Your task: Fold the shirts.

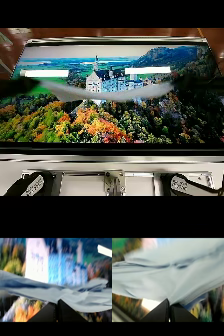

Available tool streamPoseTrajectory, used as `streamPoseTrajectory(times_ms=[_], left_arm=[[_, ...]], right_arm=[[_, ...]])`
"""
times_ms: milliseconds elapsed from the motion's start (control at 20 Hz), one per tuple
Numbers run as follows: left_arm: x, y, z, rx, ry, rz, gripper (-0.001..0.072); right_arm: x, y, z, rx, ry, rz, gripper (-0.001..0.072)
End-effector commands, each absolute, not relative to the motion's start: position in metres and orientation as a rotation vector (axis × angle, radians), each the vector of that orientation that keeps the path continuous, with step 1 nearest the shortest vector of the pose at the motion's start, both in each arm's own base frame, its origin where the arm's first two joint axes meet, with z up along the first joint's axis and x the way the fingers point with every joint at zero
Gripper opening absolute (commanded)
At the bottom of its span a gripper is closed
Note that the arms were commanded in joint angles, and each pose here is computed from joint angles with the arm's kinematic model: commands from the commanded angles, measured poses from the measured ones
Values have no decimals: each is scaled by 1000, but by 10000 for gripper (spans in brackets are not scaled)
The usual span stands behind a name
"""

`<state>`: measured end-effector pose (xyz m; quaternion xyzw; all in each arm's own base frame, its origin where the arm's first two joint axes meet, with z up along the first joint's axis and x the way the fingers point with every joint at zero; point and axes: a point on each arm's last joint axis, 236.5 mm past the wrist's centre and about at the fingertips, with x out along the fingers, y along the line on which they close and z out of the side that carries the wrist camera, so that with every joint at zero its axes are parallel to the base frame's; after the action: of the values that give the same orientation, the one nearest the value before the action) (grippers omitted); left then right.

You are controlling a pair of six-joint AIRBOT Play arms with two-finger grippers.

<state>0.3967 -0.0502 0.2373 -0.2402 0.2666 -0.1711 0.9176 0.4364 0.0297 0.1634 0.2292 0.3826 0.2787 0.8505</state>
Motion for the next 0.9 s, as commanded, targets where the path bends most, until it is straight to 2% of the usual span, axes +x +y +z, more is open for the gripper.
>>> streamPoseTrajectory(times_ms=[0,150,250,350,600,850], left_arm=[[323,-63,486,-239,-22,-403,37],[213,-88,605,-99,-341,-424,37],[163,-91,630,-80,-432,-383,37],[136,-84,627,-61,-440,-307,37],[124,-62,557,10,-176,-146,37],[150,-56,491,-1,89,-144,37]], right_arm=[[399,32,397,123,227,478,65],[308,22,534,-15,-139,232,65],[252,22,566,-47,-240,132,66],[213,21,564,-70,-230,54,66],[167,24,524,-123,-76,-21,66],[180,21,469,-103,163,7,66]])
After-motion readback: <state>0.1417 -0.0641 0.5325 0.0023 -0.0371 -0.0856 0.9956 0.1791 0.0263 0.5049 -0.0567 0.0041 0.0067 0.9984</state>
